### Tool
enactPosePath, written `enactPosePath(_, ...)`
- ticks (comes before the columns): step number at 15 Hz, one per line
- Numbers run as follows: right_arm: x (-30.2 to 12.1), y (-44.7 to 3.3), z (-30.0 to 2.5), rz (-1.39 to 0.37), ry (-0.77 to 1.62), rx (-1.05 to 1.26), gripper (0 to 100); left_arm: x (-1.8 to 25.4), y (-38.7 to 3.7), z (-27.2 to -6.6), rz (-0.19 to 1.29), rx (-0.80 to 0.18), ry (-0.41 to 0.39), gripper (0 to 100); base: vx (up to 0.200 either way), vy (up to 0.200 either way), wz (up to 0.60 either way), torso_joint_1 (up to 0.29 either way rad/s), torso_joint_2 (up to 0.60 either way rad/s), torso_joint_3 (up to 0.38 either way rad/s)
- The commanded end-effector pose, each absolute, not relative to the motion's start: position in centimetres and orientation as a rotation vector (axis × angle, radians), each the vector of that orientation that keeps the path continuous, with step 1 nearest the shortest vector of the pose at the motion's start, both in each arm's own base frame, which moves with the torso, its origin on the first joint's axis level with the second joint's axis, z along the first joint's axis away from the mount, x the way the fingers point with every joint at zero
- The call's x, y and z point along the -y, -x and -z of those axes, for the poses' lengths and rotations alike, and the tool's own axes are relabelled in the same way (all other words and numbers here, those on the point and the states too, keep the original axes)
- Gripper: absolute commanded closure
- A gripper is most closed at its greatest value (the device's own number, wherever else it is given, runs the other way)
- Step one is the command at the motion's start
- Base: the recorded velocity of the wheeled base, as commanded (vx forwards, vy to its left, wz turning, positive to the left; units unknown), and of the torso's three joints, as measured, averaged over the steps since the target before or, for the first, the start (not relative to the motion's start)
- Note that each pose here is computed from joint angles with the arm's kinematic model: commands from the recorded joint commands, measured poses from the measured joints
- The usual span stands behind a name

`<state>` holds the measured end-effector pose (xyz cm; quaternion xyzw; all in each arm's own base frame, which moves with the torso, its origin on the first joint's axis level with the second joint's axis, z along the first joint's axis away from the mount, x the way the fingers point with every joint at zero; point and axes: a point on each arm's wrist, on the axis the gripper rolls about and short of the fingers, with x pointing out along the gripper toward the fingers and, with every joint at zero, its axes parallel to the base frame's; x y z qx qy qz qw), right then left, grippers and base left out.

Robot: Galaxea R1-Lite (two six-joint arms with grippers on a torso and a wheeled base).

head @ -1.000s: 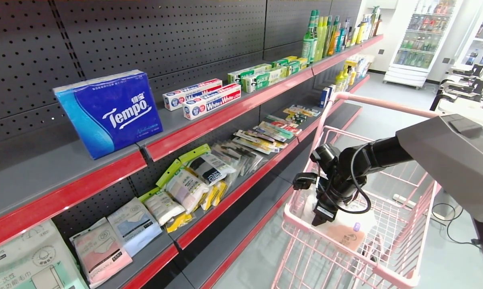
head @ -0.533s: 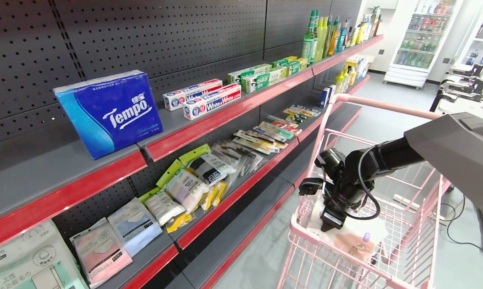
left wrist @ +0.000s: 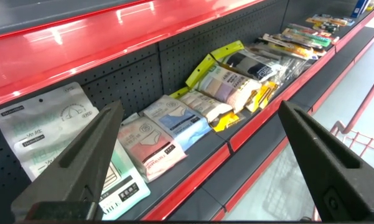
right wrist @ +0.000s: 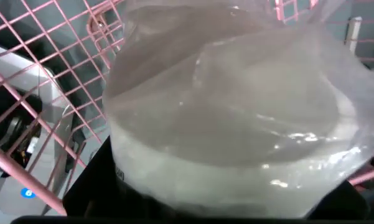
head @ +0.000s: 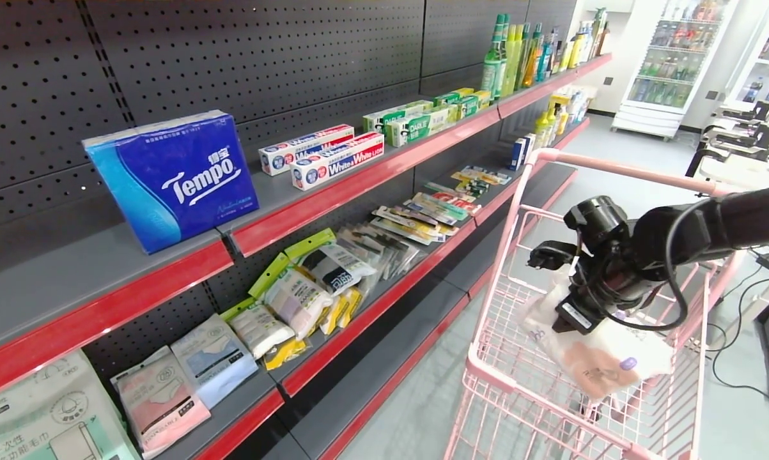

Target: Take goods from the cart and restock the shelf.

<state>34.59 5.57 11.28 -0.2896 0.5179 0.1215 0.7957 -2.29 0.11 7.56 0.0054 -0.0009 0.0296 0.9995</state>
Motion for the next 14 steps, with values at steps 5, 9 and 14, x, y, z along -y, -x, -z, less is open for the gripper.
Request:
enactPosePath(5, -3.2, -26.9, -24.0, 0.022, 0.47, -0.648, 100, -0.1, 2.3, -7.6, -0.06, 0.001, -0.011, 0, 0.0, 0.0, 0.0, 0.0, 0.0, 0.0)
enactPosePath(9, -1.1, -20.5, -27.9, 0.103, 0.398, -0.441, 100, -0.1, 2.3, -7.6, -0.06, 0.001, -0.011, 0, 0.0, 0.0, 0.0, 0.0, 0.0, 0.0)
enactPosePath(14, 0.7, -9.3, -26.1, 0.221, 0.398, -0.235, 100, -0.1, 2.3, -7.6, -0.06, 0.001, -0.011, 0, 0.0, 0.0, 0.0, 0.0, 0.0, 0.0)
